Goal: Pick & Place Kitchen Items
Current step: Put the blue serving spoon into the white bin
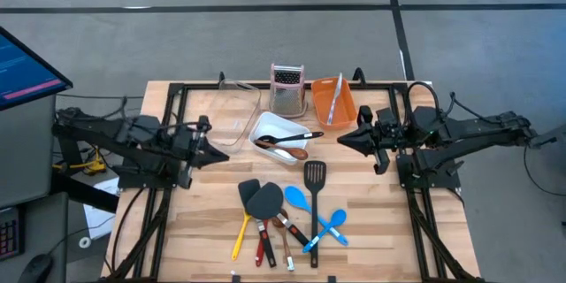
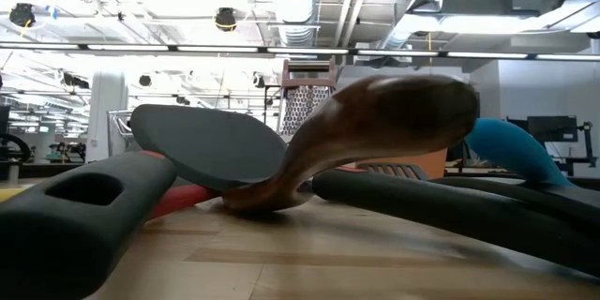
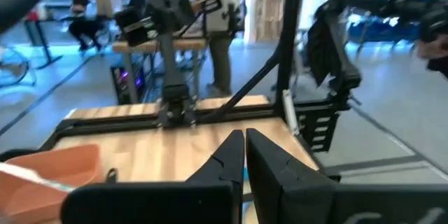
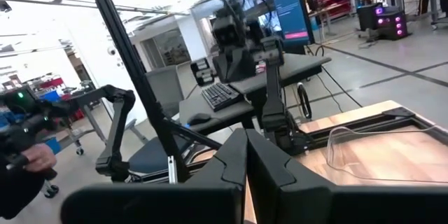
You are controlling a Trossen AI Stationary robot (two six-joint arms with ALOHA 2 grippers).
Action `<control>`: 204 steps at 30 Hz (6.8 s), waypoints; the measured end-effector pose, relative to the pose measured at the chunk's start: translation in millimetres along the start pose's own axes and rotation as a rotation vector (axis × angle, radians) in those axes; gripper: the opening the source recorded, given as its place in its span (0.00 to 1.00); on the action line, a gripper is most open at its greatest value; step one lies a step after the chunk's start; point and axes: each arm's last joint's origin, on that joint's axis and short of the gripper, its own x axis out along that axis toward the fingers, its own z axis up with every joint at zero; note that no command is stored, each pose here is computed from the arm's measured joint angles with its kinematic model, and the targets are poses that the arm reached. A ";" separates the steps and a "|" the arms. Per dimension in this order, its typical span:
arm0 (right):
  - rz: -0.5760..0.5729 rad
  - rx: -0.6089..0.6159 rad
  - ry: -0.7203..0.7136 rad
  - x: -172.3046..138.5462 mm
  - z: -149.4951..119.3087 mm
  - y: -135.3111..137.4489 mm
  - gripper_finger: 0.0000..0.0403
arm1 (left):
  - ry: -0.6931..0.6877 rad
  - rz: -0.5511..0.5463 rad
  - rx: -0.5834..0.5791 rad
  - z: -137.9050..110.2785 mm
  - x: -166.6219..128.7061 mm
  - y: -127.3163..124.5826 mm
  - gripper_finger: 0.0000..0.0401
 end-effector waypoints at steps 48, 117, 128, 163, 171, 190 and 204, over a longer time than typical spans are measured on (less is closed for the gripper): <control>-0.059 -0.353 0.605 55.5 -7.1 36.4 0.00 | 0.038 0.057 -0.207 -34.2 16.8 -0.2 0.00; 0.105 -0.517 1.396 136.9 -200.0 91.3 0.32 | 0.039 0.058 -0.204 -34.2 16.7 -0.2 0.00; 0.064 -0.491 1.440 140.1 -220.6 86.6 0.31 | 0.040 0.058 -0.206 -34.3 16.7 -0.2 0.00; 0.073 -0.436 1.429 136.9 -246.1 88.8 0.30 | 0.041 0.059 -0.207 -34.4 16.7 -0.2 0.00; 0.073 -0.436 1.429 136.9 -246.2 88.9 0.30 | 0.041 0.058 -0.207 -34.4 16.7 -0.2 0.00; 0.054 -0.428 1.443 127.7 -260.7 79.3 0.29 | 0.042 0.058 -0.207 -34.5 16.7 -0.2 0.00; 0.061 -0.423 1.428 129.1 -260.4 81.1 0.06 | 0.043 0.059 -0.207 -34.6 16.7 -0.2 0.00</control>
